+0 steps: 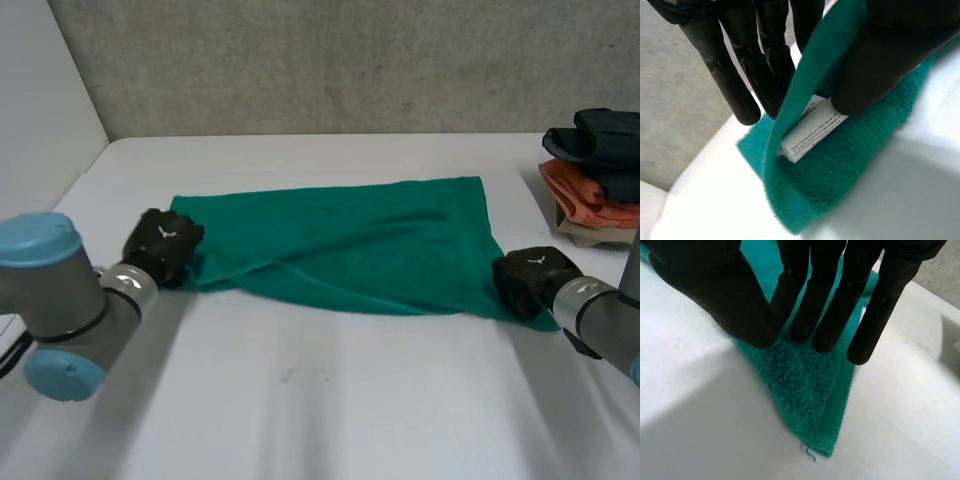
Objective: Fold the laundry.
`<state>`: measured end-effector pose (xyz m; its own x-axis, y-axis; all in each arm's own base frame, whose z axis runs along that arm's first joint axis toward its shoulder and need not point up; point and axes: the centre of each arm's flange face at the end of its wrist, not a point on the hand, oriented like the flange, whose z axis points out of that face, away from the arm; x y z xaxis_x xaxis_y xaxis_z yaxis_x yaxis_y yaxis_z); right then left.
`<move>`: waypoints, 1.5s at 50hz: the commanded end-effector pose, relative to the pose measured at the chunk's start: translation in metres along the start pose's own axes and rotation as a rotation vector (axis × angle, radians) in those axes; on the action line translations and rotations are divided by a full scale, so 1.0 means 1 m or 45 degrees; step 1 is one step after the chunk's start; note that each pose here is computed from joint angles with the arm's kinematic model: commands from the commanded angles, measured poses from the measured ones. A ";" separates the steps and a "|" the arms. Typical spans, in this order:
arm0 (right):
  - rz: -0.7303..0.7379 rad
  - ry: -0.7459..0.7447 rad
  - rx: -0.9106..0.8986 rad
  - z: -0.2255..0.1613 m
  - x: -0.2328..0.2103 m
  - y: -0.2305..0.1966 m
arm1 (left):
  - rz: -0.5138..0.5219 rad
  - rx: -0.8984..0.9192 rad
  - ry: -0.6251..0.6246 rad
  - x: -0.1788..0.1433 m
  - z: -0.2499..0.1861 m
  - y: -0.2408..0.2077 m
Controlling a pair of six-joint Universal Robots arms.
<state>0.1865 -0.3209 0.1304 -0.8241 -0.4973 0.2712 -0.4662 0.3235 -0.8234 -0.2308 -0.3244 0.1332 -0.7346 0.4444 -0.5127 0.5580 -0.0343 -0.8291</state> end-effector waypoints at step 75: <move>0.052 0.052 -0.105 0.009 0.044 -0.060 | 0.018 -0.022 -0.128 0.012 -0.001 -0.047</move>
<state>0.2103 -0.3935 0.1938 -0.7700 -0.3917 0.5037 -0.6068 0.2056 -0.7678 -0.2720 -0.3410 0.1713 -0.7862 0.2676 -0.5570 0.5698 -0.0349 -0.8211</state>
